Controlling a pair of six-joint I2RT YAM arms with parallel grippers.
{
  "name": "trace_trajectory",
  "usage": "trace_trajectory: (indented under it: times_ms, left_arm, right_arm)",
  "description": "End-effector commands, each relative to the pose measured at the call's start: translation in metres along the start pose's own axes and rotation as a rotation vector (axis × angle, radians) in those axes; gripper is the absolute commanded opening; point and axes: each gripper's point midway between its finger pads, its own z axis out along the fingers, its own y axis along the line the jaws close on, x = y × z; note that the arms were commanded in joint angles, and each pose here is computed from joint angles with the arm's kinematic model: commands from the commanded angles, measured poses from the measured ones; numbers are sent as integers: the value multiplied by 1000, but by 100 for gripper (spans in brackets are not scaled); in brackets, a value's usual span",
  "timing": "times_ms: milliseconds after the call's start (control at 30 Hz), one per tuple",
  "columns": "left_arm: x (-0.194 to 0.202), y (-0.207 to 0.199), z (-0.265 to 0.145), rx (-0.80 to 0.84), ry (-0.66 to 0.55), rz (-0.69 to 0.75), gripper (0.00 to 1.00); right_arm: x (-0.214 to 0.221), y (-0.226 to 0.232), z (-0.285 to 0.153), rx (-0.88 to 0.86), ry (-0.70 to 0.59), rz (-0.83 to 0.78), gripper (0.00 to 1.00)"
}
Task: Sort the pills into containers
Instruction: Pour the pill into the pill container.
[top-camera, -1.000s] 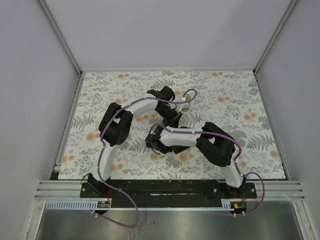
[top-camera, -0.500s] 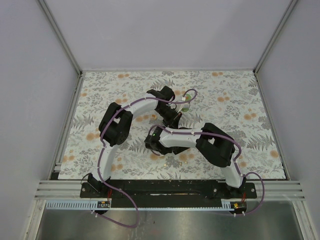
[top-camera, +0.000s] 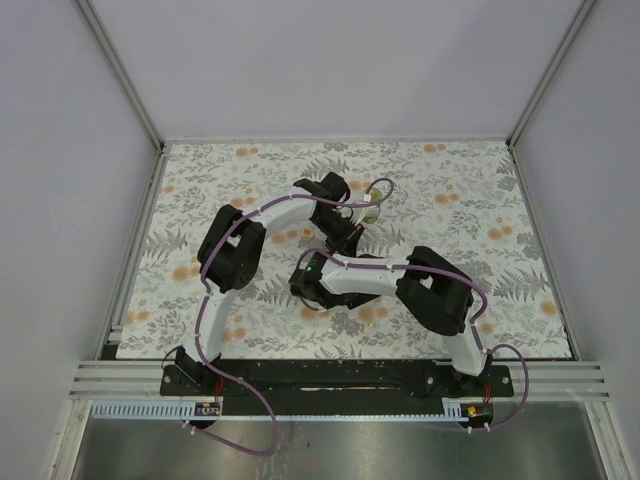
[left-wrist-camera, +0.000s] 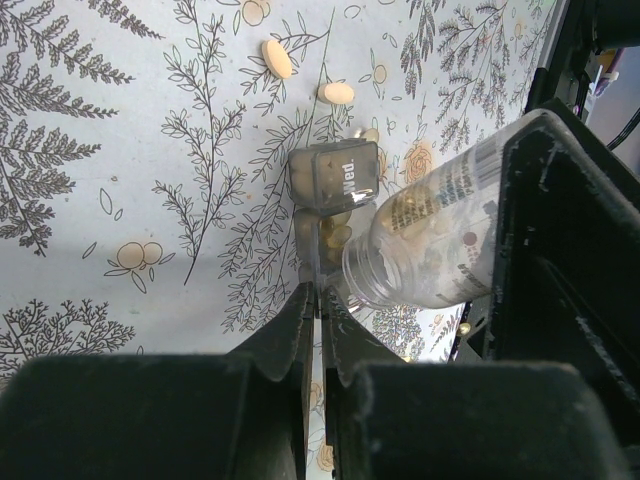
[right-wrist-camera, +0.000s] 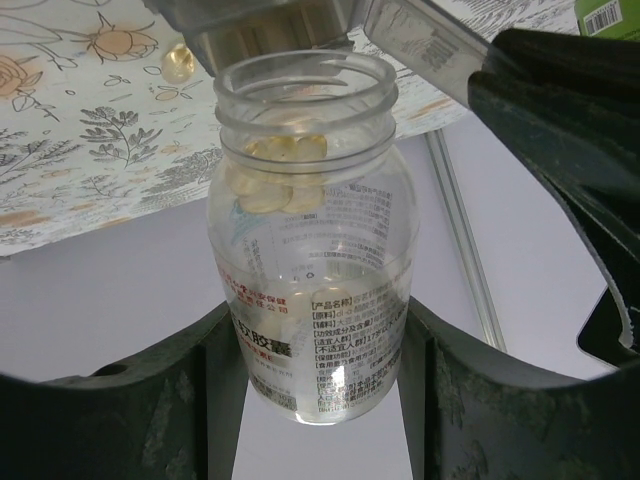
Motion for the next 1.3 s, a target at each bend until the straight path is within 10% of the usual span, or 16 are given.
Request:
trace_trajectory:
  times_ms: [0, 667, 1267]
  left_arm:
    - [-15, -7, -5, 25, -37, 37, 0]
    - [-14, -9, -4, 37, -37, 37, 0]
    - [-13, -10, -11, 43, -28, 50, 0]
  right_arm:
    - [18, -6, -24, 9, -55, 20, 0]
    - [20, -5, -26, -60, -247, 193, 0]
    - [15, 14, -32, -163, -699, 486, 0]
